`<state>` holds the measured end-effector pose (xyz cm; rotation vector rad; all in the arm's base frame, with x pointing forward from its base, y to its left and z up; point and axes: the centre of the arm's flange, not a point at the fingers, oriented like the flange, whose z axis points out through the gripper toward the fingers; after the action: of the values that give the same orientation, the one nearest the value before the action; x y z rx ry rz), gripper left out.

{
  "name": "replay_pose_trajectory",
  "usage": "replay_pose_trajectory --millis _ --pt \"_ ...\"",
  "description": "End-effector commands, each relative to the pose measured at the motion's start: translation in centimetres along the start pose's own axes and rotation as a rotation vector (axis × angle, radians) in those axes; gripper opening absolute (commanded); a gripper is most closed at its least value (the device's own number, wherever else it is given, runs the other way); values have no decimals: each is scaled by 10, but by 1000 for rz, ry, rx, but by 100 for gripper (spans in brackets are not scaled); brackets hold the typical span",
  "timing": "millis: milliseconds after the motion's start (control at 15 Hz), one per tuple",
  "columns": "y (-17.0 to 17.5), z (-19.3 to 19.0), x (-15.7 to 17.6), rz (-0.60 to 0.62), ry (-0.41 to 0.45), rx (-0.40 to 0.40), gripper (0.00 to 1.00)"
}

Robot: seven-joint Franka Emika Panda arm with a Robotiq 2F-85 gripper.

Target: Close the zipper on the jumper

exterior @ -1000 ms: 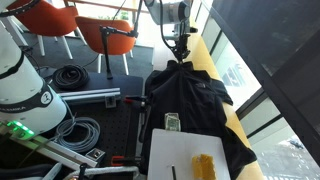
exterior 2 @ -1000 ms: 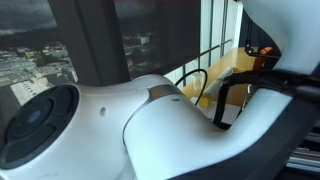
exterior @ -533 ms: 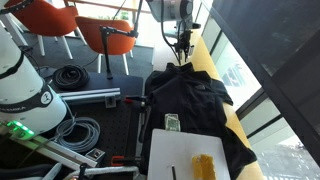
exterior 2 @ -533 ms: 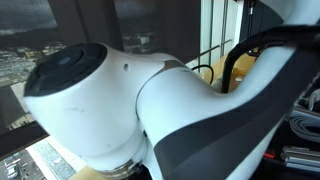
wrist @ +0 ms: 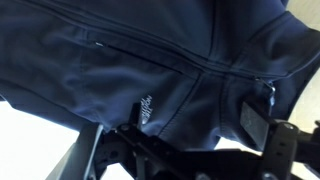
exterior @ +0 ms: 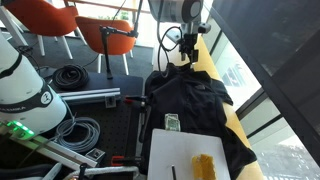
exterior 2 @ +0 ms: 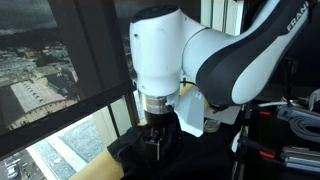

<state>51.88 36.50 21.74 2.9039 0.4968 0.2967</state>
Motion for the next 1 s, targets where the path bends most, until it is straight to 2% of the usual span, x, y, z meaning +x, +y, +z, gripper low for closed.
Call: replay_pose_trajectory --millis 0,200,400,533,800,867,933 --pt "76 -18 -53 129 -32 56 100" --pt "137 -22 -82 210 -67 82 100" --pt "201 -34 -111 242 -78 123 100" --pt "232 -42 -121 248 -73 142 100" --pt "266 -62 -130 236 -50 160 100" --pt "258 -42 -120 250 -60 136 100" --pt "263 -46 -121 251 -52 136 100"
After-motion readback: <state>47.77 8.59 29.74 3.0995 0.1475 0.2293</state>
